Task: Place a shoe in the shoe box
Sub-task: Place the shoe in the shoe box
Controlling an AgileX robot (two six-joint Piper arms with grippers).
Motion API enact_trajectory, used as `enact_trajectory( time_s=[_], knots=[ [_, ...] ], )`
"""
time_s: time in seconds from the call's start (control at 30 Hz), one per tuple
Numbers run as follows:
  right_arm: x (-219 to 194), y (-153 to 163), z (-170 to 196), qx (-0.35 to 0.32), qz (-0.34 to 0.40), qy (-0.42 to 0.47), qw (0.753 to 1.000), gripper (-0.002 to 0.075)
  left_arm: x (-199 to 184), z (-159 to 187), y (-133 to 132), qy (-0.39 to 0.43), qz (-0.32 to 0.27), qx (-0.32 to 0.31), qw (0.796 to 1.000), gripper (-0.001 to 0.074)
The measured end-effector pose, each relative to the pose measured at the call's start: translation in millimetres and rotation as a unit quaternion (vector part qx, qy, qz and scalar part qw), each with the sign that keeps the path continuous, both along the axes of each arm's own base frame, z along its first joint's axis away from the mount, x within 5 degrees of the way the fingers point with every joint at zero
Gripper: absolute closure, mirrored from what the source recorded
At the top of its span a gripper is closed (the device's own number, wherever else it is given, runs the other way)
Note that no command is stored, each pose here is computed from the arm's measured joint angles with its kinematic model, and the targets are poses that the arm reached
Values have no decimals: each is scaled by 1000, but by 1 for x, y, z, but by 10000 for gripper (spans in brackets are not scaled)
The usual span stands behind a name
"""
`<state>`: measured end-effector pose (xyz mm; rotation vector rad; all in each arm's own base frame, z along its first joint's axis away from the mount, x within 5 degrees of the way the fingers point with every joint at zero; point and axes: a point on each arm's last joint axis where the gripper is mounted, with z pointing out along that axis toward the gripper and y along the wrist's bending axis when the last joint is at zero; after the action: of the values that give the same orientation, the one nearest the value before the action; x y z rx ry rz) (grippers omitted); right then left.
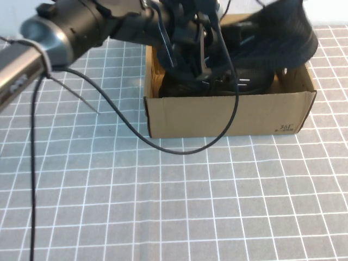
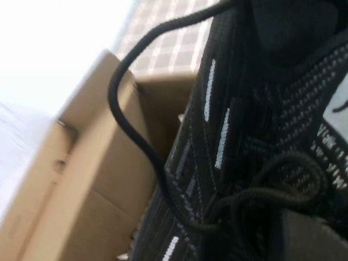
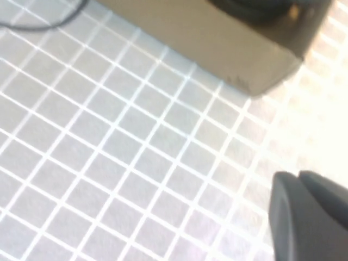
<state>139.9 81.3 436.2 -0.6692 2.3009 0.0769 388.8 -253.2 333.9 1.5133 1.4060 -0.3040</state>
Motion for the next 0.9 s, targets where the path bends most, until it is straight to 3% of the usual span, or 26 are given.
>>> enact_trajectory(
  time_s=[0.33,0.9],
  knots=[
    [-32,-37,-21,-1,-78,-25,997,742,14,-34,-6,20,-13,47,999,713],
    [-35,-39,-17,18,-75,-48,996,742,23,-57,-14,27,1,49,998,714]
  ],
)
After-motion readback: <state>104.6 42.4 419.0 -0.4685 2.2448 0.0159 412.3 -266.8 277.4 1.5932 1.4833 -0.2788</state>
